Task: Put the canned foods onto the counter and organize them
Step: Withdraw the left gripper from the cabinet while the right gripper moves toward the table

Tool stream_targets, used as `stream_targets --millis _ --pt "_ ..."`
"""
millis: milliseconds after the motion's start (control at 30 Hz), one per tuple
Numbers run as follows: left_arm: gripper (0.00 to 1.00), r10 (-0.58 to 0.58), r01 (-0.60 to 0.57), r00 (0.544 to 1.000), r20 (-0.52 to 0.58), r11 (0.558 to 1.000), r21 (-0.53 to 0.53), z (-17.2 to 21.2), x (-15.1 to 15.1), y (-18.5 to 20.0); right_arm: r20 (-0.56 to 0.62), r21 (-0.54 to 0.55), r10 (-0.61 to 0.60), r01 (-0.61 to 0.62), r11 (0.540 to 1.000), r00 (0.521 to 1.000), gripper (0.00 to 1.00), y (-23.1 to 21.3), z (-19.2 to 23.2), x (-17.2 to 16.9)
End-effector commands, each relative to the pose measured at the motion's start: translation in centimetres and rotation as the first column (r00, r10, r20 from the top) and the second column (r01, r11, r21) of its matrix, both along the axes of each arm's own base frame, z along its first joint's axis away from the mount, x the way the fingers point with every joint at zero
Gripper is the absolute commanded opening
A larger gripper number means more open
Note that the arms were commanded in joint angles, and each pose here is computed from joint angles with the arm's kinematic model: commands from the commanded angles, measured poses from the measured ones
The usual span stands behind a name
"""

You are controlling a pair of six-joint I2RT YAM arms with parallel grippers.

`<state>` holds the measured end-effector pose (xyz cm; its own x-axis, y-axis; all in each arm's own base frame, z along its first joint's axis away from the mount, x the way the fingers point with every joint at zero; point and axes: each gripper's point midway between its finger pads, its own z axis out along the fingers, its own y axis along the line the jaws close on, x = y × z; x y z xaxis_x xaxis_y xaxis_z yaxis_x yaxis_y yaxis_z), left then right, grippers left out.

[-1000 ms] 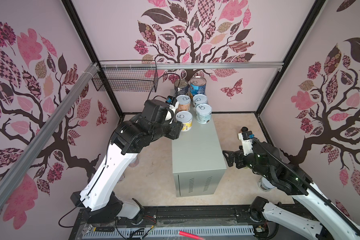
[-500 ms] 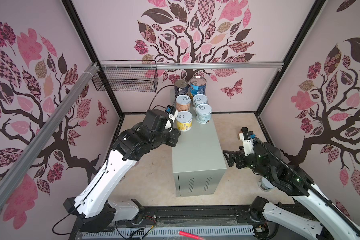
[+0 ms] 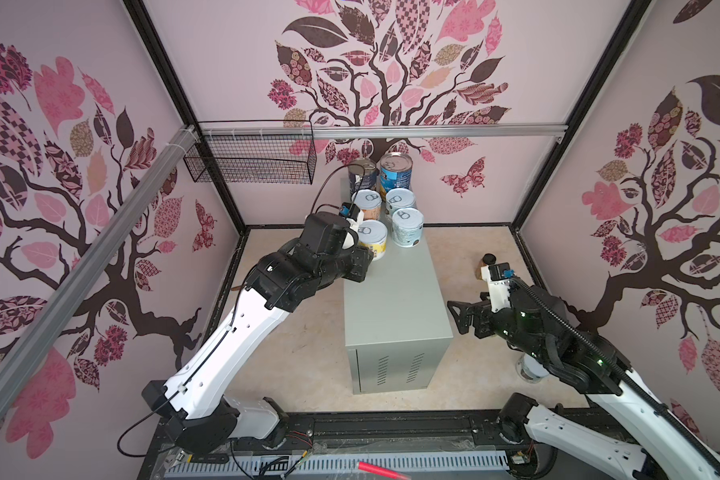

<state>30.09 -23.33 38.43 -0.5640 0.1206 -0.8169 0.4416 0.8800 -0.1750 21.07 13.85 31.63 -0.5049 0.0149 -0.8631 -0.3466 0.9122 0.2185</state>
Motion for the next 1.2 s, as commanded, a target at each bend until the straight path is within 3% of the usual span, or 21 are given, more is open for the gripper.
stream_targets --millis 0,533,800,1033,1167 --pt "0.43 0.027 -0.027 1.000 0.010 1.000 -0.011 -0.3 1.2 -0.4 0.001 -0.013 0.001 -0.001 1.000 1.000 1.00 -0.3 -0.3 -0.3" --pt "0.45 0.109 -0.110 0.993 0.039 0.994 0.013 -0.2 3.3 -0.1 0.013 -0.035 -0.018 0.018 0.999 1.000 1.00 -1.0 -0.6 -0.3" --pt "0.59 0.103 -0.103 0.993 0.063 0.995 -0.001 1.1 1.8 1.2 0.010 -0.026 -0.038 0.039 0.999 0.999 1.00 -0.9 0.3 0.1" --pt "0.82 0.130 -0.132 0.986 0.107 0.991 0.008 1.9 -0.6 4.2 0.009 -0.048 -0.115 0.115 0.992 0.993 1.00 -1.7 0.7 1.1" --pt "0.88 0.134 -0.136 0.984 0.118 0.991 0.008 2.1 -2.1 5.7 0.016 -0.065 -0.176 0.176 0.982 0.984 1.00 -2.6 1.2 1.5"
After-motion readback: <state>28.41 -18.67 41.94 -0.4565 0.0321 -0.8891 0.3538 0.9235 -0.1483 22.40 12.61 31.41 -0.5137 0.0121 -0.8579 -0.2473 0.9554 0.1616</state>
